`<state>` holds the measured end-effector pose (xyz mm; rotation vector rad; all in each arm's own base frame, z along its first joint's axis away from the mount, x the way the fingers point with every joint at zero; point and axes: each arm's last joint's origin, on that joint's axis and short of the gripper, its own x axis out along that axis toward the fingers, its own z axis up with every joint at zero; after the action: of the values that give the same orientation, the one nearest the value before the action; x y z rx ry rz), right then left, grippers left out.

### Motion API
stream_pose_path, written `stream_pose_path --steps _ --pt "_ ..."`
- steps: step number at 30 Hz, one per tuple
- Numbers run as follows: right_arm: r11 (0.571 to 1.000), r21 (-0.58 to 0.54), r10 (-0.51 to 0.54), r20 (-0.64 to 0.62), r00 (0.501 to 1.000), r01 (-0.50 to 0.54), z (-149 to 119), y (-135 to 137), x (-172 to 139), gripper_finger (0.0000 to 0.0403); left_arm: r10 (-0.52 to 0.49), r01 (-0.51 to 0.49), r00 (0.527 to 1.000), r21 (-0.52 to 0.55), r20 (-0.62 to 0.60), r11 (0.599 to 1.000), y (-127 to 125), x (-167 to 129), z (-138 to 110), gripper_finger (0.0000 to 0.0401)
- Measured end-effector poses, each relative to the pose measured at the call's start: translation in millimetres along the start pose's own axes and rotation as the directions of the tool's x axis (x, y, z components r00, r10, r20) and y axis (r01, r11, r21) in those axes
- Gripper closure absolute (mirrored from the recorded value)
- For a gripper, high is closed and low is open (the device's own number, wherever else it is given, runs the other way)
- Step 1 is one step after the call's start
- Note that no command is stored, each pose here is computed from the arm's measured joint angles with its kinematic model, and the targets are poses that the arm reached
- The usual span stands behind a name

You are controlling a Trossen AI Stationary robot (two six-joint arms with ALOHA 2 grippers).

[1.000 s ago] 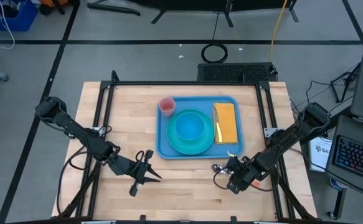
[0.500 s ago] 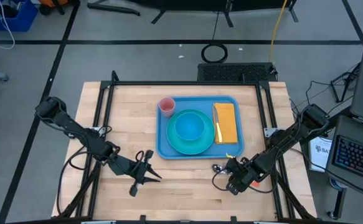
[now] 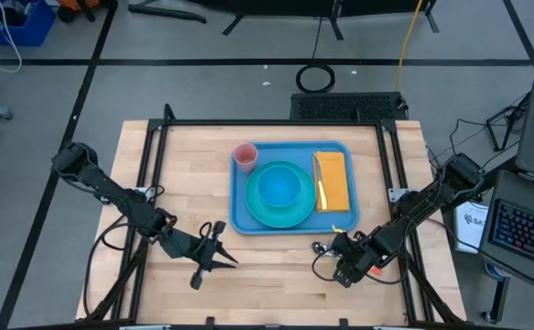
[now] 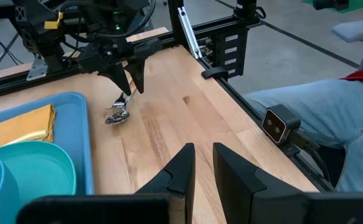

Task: Set up tray
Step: Put the orange spoon on top of the yellow napkin to the right of the yellow knife

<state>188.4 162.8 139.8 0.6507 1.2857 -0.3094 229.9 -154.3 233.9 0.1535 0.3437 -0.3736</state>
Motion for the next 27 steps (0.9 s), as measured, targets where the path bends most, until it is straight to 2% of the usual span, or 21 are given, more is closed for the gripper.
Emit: stream_pose_path --steps 6,13,18,23,27 --pt "1.0 -0.012 0.01 0.002 1.0 -0.01 0.1 -1.1 -4.4 0.0255 0.0 0.0 1.0 0.0 0.0 1.0 -0.1 0.0 0.0 0.0339" --pt "0.999 -0.002 -0.039 0.008 0.999 0.039 -0.6 -6.3 -6.2 0.0255 0.0 0.0 1.0 0.0 0.0 1.0 0.0 0.0 0.0 0.0339" --pt "1.0 0.001 -0.022 0.018 1.0 0.022 0.0 -4.6 -6.3 0.0255 0.0 0.0 1.0 0.0 0.0 1.0 0.0 0.0 0.0 0.0339" --pt "0.999 0.021 -0.047 0.015 0.999 0.047 -0.4 -6.9 -6.6 0.0255 0.0 0.0 1.0 0.001 0.0 1.0 -0.1 0.0 0.0 0.0339" --pt "0.999 0.029 -0.018 0.025 1.0 0.017 0.4 -2.6 -3.0 0.0255 0.0 0.0 1.0 0.0 0.0 1.0 0.0 0.0 0.0 0.0339"
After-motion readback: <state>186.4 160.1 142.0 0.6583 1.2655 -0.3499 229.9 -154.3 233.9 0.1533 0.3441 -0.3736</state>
